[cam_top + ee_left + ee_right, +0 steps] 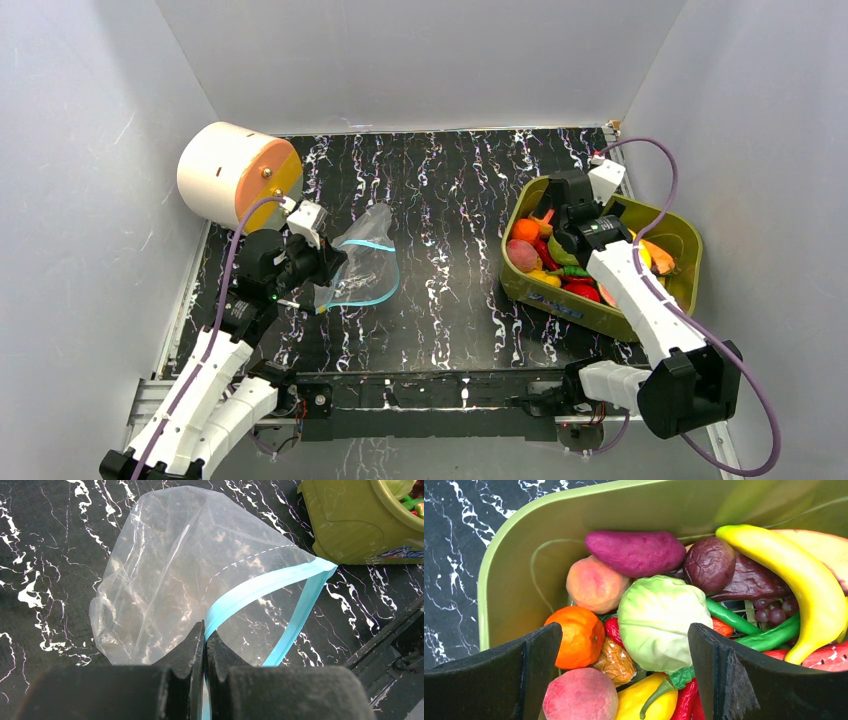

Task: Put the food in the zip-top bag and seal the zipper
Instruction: Pick up the fake fruit from the bin, then place the fake fruit in the zipper food storage bag.

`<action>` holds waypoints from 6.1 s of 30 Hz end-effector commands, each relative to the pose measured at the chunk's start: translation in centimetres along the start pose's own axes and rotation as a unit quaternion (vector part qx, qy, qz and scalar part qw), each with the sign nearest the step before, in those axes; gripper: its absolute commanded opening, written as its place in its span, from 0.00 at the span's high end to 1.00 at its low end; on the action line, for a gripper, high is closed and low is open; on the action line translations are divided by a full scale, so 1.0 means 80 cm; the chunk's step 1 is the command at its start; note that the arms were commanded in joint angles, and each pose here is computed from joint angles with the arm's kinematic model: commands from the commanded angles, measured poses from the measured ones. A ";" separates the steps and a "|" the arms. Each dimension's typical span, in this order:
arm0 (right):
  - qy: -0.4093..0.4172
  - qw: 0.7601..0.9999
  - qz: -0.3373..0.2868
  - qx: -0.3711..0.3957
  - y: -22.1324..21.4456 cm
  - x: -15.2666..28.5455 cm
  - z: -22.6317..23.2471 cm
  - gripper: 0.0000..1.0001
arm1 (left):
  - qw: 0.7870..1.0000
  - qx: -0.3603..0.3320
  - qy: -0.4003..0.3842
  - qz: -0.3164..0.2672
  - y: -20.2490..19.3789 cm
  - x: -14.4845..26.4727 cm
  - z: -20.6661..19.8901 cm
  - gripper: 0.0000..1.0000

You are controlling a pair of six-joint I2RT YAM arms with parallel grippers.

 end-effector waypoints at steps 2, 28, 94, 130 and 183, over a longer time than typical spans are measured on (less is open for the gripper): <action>-0.027 0.996 -0.031 -0.079 0.020 -0.011 -0.019 0.02 | 1.000 -0.009 -0.014 -0.015 0.008 0.003 -0.006 1.00; -0.090 0.985 0.058 -0.137 -0.054 -0.066 -0.040 0.02 | 1.000 -0.015 -0.010 -0.018 0.008 0.004 -0.004 1.00; 0.255 0.957 -0.111 -0.085 0.109 0.113 0.026 0.60 | 0.994 0.105 0.006 -0.020 0.018 -0.009 -0.007 1.00; 0.594 0.798 -0.086 0.061 -0.036 0.307 0.320 0.61 | 0.953 0.272 -0.132 0.034 0.074 -0.025 -0.090 1.00; 0.581 0.810 -0.064 0.046 -0.027 0.311 0.317 0.15 | 0.925 0.344 -0.157 0.035 0.062 -0.028 -0.098 1.00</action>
Point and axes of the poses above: each gripper's point midway between its finger pads, its own x axis back along the fingers, its own z axis along the line the jaws close on, y = z × x, the point moved 1 cm from there along x, back along the fingers, and after that the axes turned 8 degrees about x, right-handed, at the moved point
